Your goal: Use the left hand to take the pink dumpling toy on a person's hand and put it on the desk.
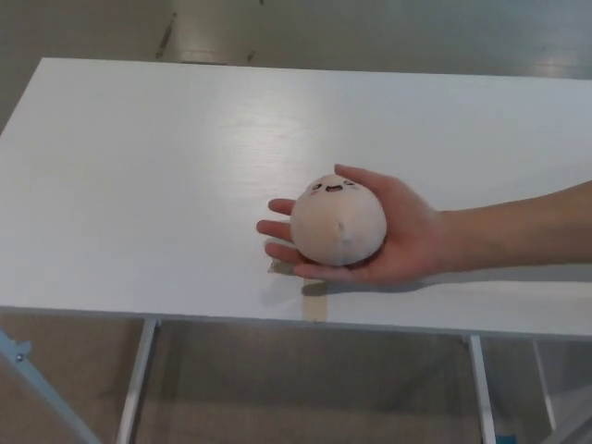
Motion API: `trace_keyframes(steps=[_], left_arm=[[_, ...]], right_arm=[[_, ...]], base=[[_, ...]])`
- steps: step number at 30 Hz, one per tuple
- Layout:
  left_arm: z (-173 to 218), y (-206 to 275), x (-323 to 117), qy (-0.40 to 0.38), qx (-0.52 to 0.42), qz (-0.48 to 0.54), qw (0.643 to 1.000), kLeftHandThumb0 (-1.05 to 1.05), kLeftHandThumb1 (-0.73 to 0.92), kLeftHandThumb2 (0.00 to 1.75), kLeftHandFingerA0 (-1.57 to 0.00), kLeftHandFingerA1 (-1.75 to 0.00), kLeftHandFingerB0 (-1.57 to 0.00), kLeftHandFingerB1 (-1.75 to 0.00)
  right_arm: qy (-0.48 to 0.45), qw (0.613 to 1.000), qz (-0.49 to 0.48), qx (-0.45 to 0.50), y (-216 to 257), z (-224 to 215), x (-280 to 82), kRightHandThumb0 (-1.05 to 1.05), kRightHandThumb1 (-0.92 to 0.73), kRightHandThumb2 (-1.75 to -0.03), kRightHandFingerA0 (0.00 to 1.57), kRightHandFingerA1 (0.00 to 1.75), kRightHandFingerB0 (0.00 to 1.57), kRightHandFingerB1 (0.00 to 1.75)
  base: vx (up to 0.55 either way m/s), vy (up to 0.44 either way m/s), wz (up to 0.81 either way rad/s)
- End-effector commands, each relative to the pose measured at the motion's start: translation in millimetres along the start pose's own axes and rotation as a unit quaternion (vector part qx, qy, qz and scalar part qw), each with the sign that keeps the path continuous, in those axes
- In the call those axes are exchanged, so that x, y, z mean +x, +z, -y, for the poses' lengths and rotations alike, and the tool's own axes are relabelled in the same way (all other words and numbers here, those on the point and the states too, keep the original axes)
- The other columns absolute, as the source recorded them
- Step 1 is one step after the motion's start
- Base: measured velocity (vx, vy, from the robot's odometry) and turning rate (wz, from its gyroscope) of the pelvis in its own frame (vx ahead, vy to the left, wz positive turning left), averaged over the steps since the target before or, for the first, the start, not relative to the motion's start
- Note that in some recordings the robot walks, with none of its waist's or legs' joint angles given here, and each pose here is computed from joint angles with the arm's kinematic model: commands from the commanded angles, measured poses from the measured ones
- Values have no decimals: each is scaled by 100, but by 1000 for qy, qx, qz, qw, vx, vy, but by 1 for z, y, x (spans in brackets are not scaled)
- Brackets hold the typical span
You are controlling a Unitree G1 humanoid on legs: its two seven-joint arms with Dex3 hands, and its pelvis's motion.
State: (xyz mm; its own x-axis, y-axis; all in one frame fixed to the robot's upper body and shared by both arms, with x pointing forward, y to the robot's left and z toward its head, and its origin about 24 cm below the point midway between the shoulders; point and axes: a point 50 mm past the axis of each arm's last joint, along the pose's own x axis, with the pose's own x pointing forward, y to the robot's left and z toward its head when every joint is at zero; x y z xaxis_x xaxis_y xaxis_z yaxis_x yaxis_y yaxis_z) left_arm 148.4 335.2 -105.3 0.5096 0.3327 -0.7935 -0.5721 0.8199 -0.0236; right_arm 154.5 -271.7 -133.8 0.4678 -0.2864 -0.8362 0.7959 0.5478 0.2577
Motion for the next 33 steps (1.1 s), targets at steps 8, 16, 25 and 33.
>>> trace_keyframes(steps=[8,16,25,33], left_arm=[[-4,-1,-1,4,-8,-6,1000,-17,60,58,-58,-44,-51,-42],[5,8,-2,14,181,69,981,-22,58,57,-70,-47,-51,-41],[17,32,-37,-62,333,282,897,-60,43,72,-36,-45,-27,-41],[18,73,-150,-123,356,510,773,-66,43,74,-31,-43,-18,-38]], right_arm=[[-3,1000,-4,10,-2,4,-1,-23,-56,-56,64,54,67,52],[0,1000,-8,7,-6,5,-1,-23,-56,-57,64,54,69,53],[4,1000,-5,4,-2,2,0,-23,-56,-57,64,54,69,53],[-5,1000,-7,5,-4,6,-1,-24,-55,-56,65,53,68,52]], base=[[0,0,0],[0,0,0],[0,0,0],[0,0,0]])
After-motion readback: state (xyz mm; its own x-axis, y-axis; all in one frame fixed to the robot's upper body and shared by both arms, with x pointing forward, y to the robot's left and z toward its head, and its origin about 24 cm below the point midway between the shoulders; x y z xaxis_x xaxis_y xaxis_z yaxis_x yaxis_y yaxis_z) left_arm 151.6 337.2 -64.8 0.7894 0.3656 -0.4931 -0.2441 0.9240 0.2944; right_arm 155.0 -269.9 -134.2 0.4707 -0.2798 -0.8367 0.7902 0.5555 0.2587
